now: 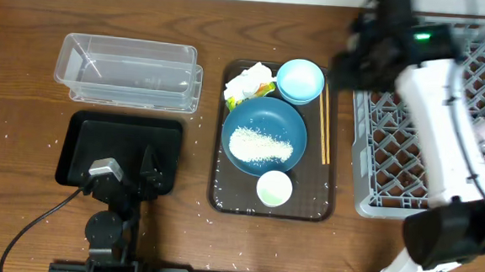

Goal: Sort waste into correct bins and load items into the dishwasher rack
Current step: 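Reach the right gripper to the small white cup and grasp it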

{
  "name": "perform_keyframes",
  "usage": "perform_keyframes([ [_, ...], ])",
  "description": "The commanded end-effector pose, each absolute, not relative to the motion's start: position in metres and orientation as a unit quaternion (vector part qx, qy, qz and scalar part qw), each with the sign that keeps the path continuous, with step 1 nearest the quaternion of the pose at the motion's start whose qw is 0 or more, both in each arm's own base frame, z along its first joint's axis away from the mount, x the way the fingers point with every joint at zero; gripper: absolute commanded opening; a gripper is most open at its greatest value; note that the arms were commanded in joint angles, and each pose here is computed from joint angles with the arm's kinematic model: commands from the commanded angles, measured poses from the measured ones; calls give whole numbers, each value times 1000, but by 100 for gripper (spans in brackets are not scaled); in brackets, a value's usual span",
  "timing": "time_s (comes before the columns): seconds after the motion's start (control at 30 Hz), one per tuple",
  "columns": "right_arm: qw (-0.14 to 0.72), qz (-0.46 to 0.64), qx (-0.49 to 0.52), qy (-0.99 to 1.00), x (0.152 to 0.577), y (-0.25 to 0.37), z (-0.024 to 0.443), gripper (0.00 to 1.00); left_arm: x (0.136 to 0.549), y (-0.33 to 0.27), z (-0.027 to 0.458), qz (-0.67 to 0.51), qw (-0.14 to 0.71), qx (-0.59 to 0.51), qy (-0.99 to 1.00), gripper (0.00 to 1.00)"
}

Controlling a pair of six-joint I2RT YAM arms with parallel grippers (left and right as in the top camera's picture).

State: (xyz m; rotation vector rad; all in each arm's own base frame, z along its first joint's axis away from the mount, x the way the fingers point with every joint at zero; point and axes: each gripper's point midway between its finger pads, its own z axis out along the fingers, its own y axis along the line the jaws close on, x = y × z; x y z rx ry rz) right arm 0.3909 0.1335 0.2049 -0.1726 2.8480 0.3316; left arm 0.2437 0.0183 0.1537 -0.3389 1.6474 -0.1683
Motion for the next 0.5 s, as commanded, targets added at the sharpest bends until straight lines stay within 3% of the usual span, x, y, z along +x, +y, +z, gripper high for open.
perform_keyframes([
  [0.0, 87, 98, -111, 985, 351, 174, 199, 60, 243, 19, 136, -63, 646, -148, 746, 95],
  [0.17, 15, 81, -184, 979, 284, 222, 193, 63, 243, 19, 136, -63, 646, -148, 746, 95],
  [0.2, 9, 79, -204, 976, 274, 232, 192, 76, 243, 19, 136, -63, 646, -148, 746, 95],
  [0.23, 6, 77, -220, 973, 265, 240, 191, 99, 243, 19, 136, -63, 646, -148, 746, 95],
  [0.47, 22, 32, -243, 969, 239, 271, 163, 95, 243, 19, 136, -63, 646, -148, 746, 95],
])
